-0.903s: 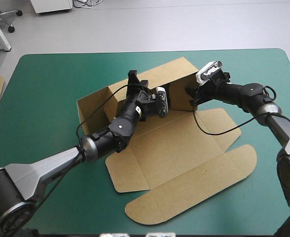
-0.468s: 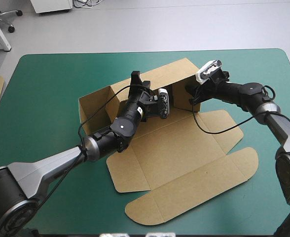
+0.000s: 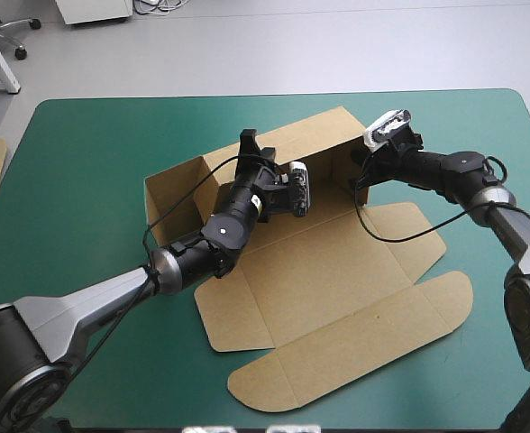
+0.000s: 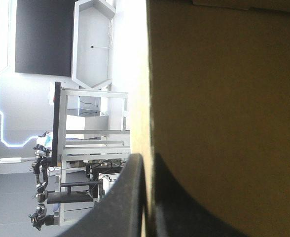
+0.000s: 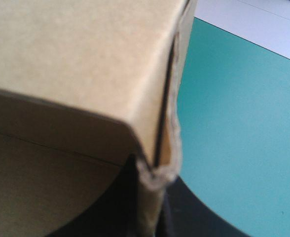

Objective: Fold the box

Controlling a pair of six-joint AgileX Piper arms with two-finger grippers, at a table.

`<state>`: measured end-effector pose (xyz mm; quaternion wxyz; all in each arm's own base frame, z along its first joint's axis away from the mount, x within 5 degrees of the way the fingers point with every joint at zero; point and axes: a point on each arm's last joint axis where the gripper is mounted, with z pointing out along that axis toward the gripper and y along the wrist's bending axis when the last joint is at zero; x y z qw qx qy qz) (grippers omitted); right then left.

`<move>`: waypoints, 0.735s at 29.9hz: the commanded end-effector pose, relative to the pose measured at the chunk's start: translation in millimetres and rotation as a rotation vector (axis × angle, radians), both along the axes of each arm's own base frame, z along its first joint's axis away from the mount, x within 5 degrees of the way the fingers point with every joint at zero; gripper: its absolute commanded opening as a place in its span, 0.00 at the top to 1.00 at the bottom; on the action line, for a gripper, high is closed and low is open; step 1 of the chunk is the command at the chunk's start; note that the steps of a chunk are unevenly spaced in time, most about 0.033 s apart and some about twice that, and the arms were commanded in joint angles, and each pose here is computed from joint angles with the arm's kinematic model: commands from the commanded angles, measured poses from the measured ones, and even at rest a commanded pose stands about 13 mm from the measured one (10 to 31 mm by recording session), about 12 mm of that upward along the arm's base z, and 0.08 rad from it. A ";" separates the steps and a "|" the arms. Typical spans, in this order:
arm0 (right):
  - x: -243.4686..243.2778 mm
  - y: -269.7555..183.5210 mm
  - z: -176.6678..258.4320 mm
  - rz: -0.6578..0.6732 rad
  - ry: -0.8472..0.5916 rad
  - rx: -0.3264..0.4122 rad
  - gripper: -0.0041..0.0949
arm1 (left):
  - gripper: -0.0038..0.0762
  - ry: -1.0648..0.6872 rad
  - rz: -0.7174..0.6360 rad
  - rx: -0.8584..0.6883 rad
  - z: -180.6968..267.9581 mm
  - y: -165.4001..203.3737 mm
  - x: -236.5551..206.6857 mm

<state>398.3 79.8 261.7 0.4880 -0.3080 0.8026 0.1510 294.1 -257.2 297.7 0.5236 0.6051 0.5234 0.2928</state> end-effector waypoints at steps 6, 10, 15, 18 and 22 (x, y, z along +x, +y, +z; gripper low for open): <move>-12.7 11.8 30.3 0.108 -0.018 0.094 0.99 | 0.96 -0.061 -0.036 -0.038 25.4 -1.2 -5.4; -11.1 9.9 30.0 0.054 0.015 0.127 0.99 | 0.81 -0.074 -0.035 -0.054 32.9 1.7 -8.0; -8.6 7.2 29.8 -0.020 0.051 0.171 0.99 | 0.60 -0.096 -0.085 -0.103 52.5 0.7 -24.3; -6.8 4.2 28.5 -0.072 0.070 0.175 0.99 | 0.59 -0.083 -0.137 -0.159 63.8 -2.2 -37.7; -5.4 0.1 27.5 -0.124 0.109 0.149 0.99 | 0.59 -0.042 -0.216 -0.263 81.4 -3.2 -58.4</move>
